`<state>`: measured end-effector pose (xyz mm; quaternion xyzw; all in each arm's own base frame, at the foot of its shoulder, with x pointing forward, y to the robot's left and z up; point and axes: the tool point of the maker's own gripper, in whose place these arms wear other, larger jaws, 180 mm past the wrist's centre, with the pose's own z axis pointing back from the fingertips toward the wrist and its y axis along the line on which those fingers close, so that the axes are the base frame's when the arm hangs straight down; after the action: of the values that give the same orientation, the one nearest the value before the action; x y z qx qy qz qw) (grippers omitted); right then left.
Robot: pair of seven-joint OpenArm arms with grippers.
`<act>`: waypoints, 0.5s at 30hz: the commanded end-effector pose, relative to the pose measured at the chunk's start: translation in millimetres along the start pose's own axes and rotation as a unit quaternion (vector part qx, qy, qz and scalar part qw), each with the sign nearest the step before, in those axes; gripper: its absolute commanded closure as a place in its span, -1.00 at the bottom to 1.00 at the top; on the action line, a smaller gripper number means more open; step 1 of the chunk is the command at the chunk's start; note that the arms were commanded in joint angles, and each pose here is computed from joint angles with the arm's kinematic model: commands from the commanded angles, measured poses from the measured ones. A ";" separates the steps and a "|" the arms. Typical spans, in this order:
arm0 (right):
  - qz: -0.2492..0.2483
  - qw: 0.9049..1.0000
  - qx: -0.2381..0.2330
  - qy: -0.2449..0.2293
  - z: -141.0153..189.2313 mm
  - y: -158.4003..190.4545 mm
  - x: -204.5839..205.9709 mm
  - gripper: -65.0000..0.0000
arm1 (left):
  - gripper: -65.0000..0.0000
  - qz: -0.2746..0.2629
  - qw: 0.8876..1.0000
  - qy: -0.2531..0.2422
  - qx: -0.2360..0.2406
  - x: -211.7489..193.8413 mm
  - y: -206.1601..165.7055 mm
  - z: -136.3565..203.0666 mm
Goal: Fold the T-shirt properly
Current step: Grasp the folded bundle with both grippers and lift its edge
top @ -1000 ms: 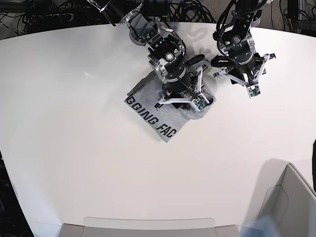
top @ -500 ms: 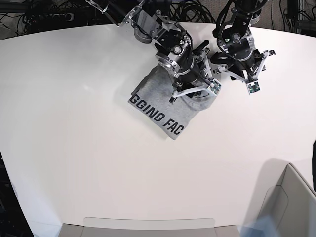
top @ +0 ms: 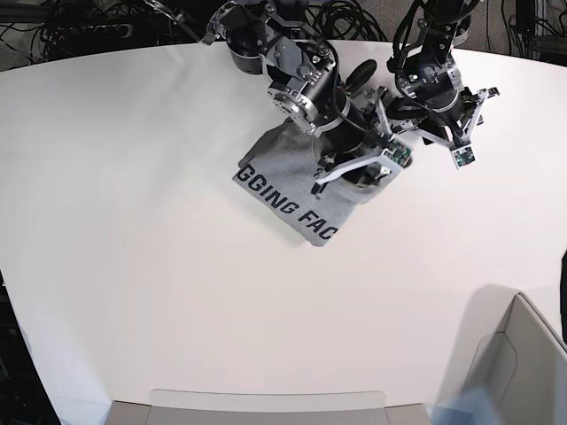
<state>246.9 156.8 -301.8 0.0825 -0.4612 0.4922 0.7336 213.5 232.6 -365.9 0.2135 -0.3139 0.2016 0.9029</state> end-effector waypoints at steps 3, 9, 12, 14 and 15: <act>0.020 1.000 0.017 0.012 -11.9 7.9 -5.9 0.39 | 0.32 0.008 1.000 -0.023 0.004 13.4 2.4 2.0; 0.030 0.997 0.022 0.067 -24.6 9.3 -33.6 0.35 | 0.32 0.008 1.000 -0.023 0.003 13.7 1.8 2.1; 0.039 0.995 0.013 0.090 -25.4 -0.3 -38.1 0.20 | 0.32 0.008 1.000 -0.023 0.003 13.5 1.4 2.2; 0.046 0.995 0.014 0.089 -25.2 -1.1 -35.7 0.10 | 0.32 0.007 1.000 -0.023 0.002 13.3 1.0 2.4; 0.048 0.995 0.015 0.086 -25.5 -1.5 -33.8 0.07 | 0.32 0.007 1.000 -0.023 0.002 13.3 1.0 2.4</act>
<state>255.1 138.4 -357.4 0.0189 -0.3681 0.5416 0.7555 216.6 231.9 -364.4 0.2115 -0.3173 0.2024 0.9020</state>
